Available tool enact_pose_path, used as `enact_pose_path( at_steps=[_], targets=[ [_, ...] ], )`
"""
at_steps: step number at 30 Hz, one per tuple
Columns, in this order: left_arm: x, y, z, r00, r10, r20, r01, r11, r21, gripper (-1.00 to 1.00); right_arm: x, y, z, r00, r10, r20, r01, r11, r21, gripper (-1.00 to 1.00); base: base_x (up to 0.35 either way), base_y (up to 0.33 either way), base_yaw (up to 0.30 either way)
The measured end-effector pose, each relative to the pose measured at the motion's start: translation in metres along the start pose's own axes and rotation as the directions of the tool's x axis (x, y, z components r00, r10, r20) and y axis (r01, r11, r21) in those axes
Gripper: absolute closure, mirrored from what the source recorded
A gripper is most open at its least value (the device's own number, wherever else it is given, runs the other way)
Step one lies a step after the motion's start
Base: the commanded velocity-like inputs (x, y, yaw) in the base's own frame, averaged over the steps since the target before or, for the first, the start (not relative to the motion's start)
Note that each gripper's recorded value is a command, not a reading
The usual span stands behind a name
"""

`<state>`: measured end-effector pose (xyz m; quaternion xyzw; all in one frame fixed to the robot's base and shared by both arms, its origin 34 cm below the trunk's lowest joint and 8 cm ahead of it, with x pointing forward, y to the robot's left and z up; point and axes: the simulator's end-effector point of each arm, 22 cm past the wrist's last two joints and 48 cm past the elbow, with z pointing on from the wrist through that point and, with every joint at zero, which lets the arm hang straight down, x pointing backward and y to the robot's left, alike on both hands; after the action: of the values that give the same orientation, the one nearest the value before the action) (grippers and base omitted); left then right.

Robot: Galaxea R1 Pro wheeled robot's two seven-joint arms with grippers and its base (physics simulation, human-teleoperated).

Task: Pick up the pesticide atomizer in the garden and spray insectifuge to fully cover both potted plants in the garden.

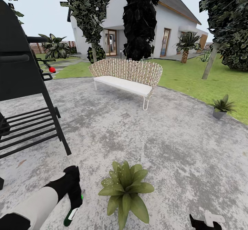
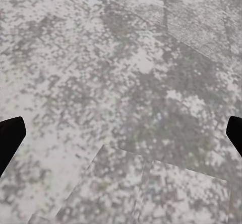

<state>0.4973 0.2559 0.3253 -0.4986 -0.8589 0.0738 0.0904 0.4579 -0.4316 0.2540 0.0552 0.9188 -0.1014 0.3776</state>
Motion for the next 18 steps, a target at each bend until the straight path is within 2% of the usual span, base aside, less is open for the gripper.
enact_pose_path(
  at_steps=[3, 6, 12, 18],
  targets=[
    [-0.022, 0.011, -0.019, 0.998, 0.033, 0.045, -0.031, 0.998, -0.046, 1.00, 0.000, 0.000, 0.000, 1.000, 0.001, 0.000, -0.001, 1.000, 0.001, -1.00, 0.000, 0.000, 0.000],
    [-0.027, 0.011, -0.024, 0.998, 0.046, 0.048, -0.044, 0.998, -0.048, 1.00, 0.000, 0.000, 0.000, 1.000, 0.000, 0.000, 0.000, 1.000, 0.000, -1.00, 0.000, 0.000, 0.000],
    [-0.020, -0.013, -0.018, 0.988, 0.145, -0.045, -0.144, 0.989, 0.010, 1.00, 0.000, 0.000, 0.000, 1.000, 0.000, 0.000, 0.000, 1.000, 0.000, -1.00, 0.000, 0.000, 0.000],
    [-0.016, -0.020, -0.012, 0.984, 0.165, -0.065, -0.164, 0.986, 0.024, 1.00, 0.000, 0.000, 0.000, 1.000, 0.000, 0.000, 0.000, 1.000, 0.000, -1.00, 0.000, 0.000, 0.000]
  ],
)
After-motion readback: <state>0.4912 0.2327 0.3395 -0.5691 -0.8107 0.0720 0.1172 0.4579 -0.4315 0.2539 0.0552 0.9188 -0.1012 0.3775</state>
